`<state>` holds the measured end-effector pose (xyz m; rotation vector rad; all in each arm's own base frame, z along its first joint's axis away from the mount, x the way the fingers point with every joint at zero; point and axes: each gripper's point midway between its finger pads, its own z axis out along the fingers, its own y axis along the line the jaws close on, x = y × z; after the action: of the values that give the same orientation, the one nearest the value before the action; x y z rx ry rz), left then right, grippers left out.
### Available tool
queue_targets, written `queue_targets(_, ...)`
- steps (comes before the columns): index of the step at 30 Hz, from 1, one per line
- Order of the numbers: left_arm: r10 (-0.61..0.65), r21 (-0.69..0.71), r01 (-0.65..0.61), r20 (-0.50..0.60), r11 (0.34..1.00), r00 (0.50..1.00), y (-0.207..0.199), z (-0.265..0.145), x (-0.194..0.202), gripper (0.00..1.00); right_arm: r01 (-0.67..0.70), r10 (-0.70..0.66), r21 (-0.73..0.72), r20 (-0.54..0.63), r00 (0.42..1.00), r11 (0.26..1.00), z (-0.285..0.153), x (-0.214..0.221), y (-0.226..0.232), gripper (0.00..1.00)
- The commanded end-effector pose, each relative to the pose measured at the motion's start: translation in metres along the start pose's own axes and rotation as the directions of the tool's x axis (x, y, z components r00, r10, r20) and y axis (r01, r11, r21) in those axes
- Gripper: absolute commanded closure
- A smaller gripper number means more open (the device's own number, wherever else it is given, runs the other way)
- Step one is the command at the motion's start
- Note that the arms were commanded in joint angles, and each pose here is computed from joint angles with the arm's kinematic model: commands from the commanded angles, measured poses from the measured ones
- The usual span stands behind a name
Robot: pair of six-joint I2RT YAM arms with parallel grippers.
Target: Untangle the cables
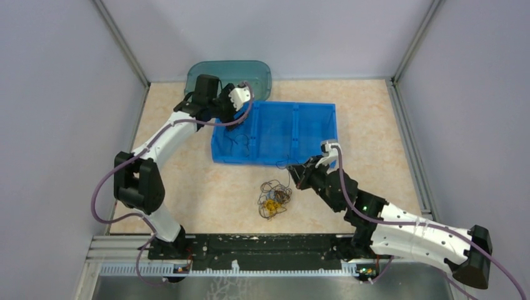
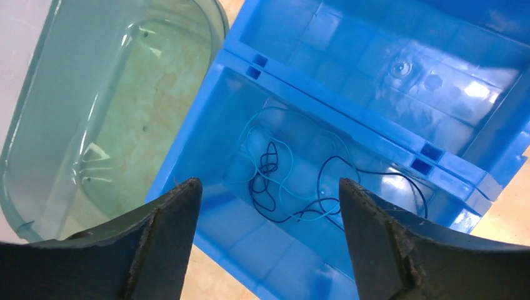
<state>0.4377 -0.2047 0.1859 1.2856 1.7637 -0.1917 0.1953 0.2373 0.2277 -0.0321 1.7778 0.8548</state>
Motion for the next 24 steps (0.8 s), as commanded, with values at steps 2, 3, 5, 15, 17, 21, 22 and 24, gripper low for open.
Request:
queue_targets(2,0.012,0.084,-0.016,0.052,0.996,0.999,-0.003,-0.026,-0.039,0.05,-0.019,0.022,-0.05,0.053,0.998,0.999,0.002,-0.029,0.022,1.0)
queue_targets(3,0.009,0.119,-0.019,0.078,0.993,0.997,-0.008,-0.035,-0.049,0.02,-0.021,0.024,-0.058,0.052,0.998,0.998,0.002,-0.03,0.025,1.0)
queue_targets(5,0.02,0.216,-0.053,0.152,0.975,0.988,-0.029,-0.058,-0.067,0.0,-0.027,0.032,-0.077,0.058,0.998,0.997,0.003,-0.034,0.031,1.0)
queue_targets(15,-0.166,0.549,-0.056,0.346,0.834,0.924,-0.167,-0.15,-0.096,0.0,-0.061,0.093,-0.292,0.098,0.991,0.955,0.012,-0.084,0.107,1.0)
queue_targets(17,-0.209,0.559,-0.025,0.35,0.829,0.913,-0.184,-0.152,-0.092,0.0,-0.068,0.108,-0.336,0.099,0.989,0.939,0.014,-0.093,0.123,1.0)
queue_targets(21,-0.297,0.541,0.041,0.396,0.84,0.869,-0.202,-0.151,-0.092,0.01,-0.079,0.136,-0.408,0.111,0.985,0.91,0.017,-0.111,0.15,1.0)
queue_targets(22,-0.311,0.547,0.048,0.399,0.836,0.863,-0.207,-0.15,-0.093,0.01,-0.082,0.142,-0.42,0.115,0.983,0.904,0.017,-0.114,0.154,1.0)
queue_targets(24,-0.341,0.565,0.077,0.38,0.822,0.86,-0.215,-0.145,-0.092,0.04,-0.083,0.153,-0.436,0.126,0.98,0.896,0.017,-0.121,0.161,1.0)
